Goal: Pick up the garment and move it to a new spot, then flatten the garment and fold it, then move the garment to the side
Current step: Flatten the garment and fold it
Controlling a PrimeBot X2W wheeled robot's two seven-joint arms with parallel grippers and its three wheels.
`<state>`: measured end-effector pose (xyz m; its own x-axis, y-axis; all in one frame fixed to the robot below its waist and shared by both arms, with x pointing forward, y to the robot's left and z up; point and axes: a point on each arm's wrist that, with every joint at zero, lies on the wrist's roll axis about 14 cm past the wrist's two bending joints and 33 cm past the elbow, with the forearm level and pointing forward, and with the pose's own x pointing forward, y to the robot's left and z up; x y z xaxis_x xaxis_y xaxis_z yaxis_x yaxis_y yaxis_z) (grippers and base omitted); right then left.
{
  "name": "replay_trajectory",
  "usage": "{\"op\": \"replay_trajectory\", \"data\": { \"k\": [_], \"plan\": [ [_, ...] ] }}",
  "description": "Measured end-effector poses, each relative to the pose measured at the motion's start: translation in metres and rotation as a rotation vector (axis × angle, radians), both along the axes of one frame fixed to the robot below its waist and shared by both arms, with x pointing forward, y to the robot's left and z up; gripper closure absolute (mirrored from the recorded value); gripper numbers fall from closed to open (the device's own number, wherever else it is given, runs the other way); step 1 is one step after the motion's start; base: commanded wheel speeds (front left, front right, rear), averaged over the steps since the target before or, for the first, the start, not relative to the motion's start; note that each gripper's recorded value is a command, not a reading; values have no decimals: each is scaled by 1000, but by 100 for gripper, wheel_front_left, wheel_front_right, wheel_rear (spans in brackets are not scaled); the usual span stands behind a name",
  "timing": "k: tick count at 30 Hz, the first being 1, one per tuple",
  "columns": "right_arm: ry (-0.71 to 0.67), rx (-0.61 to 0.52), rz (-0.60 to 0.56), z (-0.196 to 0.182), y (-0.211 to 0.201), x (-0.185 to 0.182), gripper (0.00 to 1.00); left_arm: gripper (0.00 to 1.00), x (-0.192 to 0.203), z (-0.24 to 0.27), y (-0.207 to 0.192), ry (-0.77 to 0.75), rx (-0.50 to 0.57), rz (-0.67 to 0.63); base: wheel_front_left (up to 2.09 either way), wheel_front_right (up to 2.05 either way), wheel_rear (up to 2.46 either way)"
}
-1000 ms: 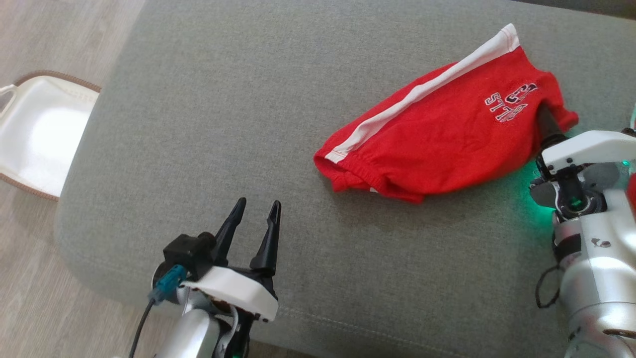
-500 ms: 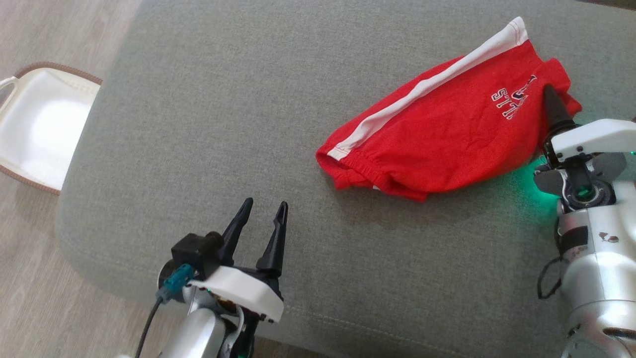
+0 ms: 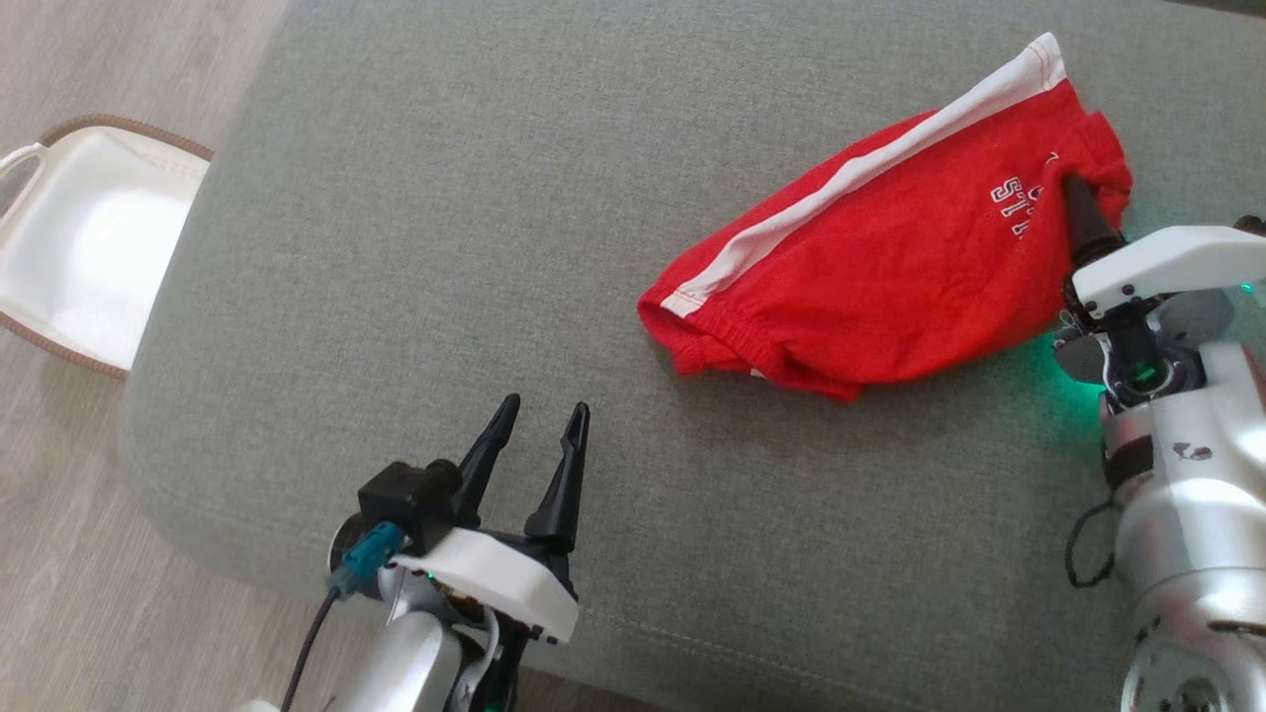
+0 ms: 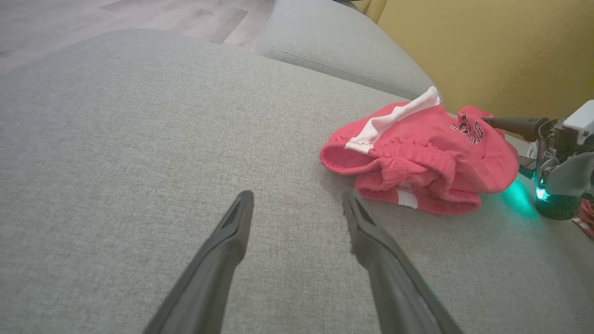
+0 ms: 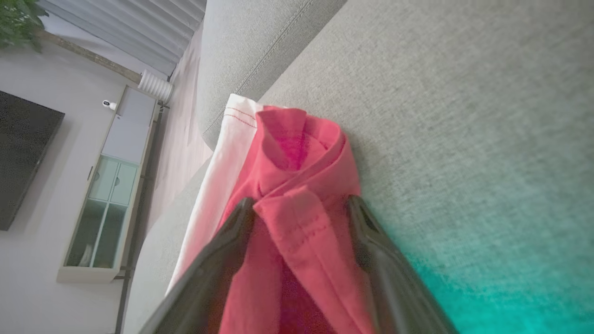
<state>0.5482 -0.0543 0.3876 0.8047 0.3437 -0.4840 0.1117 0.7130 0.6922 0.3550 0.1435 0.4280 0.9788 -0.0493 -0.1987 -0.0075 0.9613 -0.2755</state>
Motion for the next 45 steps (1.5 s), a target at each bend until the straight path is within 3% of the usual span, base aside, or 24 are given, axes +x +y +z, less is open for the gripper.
{"op": "replay_trajectory", "data": {
  "k": [9,10,11,12,20,27,38,45],
  "plan": [
    [19,-145,53,-11,-6,6,0,0,0,-4,1,14,-4,8,0,0,0],
    [20,-156,59,-11,-6,7,28,0,0,-4,0,15,-4,7,0,0,0],
    [18,-167,68,-10,-6,8,77,0,0,-4,0,16,-5,6,0,0,0],
    [17,-172,71,-10,-6,8,100,0,1,-4,-1,16,-5,5,0,0,0],
    [22,-172,58,-7,-13,3,100,0,2,-2,-4,5,-8,-7,0,0,0],
    [-47,-95,-70,15,-33,-1,100,0,5,7,-10,-24,-14,-26,0,0,0],
    [-88,-29,-351,13,-117,-65,100,0,5,12,-30,-49,-17,-97,0,0,0],
    [-100,47,-424,12,-126,-105,100,0,0,17,-43,-68,-20,-140,0,0,0]
  ]
}}
